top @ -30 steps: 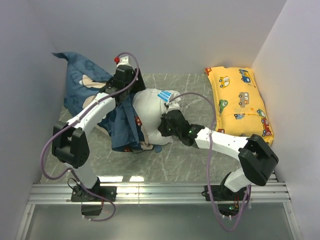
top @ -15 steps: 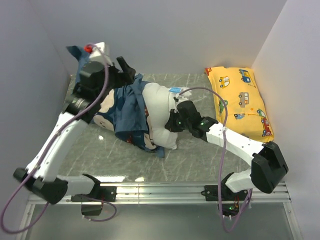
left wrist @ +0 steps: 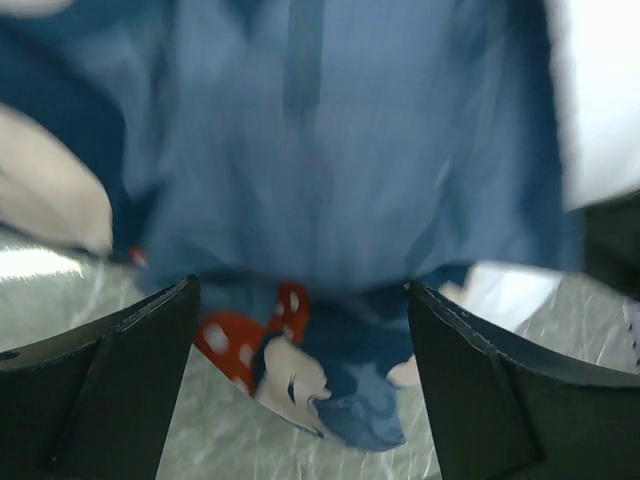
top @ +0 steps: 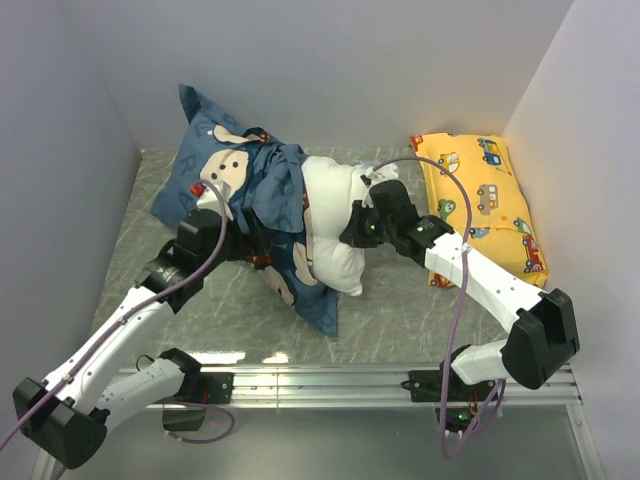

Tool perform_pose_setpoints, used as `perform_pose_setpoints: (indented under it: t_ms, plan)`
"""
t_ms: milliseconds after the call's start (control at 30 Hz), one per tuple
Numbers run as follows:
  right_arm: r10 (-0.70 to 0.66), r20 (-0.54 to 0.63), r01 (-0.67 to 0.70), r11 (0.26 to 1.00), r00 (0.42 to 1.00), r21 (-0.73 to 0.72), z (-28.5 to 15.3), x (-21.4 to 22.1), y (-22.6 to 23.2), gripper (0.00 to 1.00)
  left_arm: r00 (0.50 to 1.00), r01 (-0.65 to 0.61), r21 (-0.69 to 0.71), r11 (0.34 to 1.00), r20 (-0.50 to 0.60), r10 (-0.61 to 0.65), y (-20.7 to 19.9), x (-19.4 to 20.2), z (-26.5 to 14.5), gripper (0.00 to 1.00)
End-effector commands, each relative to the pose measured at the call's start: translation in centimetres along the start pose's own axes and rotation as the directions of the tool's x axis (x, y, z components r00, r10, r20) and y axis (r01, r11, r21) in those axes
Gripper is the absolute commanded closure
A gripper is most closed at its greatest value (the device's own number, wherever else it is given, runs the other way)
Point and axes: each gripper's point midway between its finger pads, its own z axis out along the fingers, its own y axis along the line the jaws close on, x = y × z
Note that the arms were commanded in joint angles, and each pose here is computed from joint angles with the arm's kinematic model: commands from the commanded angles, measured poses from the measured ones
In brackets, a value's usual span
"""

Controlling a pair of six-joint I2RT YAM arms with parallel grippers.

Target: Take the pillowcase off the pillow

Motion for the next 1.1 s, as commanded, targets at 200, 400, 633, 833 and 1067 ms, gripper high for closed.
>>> perform_pose_setpoints:
  t_ms: [200,400,633,833,1067]
  plan:
    - [-0.052,0.157,0.068,0.993,0.986,-0.096,-3.2,-5.5,3.4,1.00,0.995,0.098,0.241,0.965,-0.008,-0.099,-4.2,2.3,1.3,0.05]
    - [-0.058,0.164,0.075,0.992,0.985,-0.098,-3.7,-5.8,3.7,1.00,0.994,0.109,0.185,0.977,-0.039,-0.103,-3.8,2.8,3.3,0.12]
    - [-0.073,0.188,0.088,0.994,0.979,-0.072,-5.3,-6.8,3.2,1.00,0.993,0.118,-0.215,0.969,0.051,-0.110,3.1,0.6,4.6,0.98]
    - [-0.042,0.234,0.053,0.998,0.971,-0.044,-7.3,-8.3,0.9,1.00,0.953,0.282,-0.430,0.858,0.229,-0.198,12.1,-4.1,3.3,1.00]
    - [0.015,0.281,-0.028,0.999,0.960,0.042,-9.6,-9.4,-3.8,1.00,0.837,0.526,-0.586,0.616,0.485,-0.254,23.1,-7.6,-1.0,1.00]
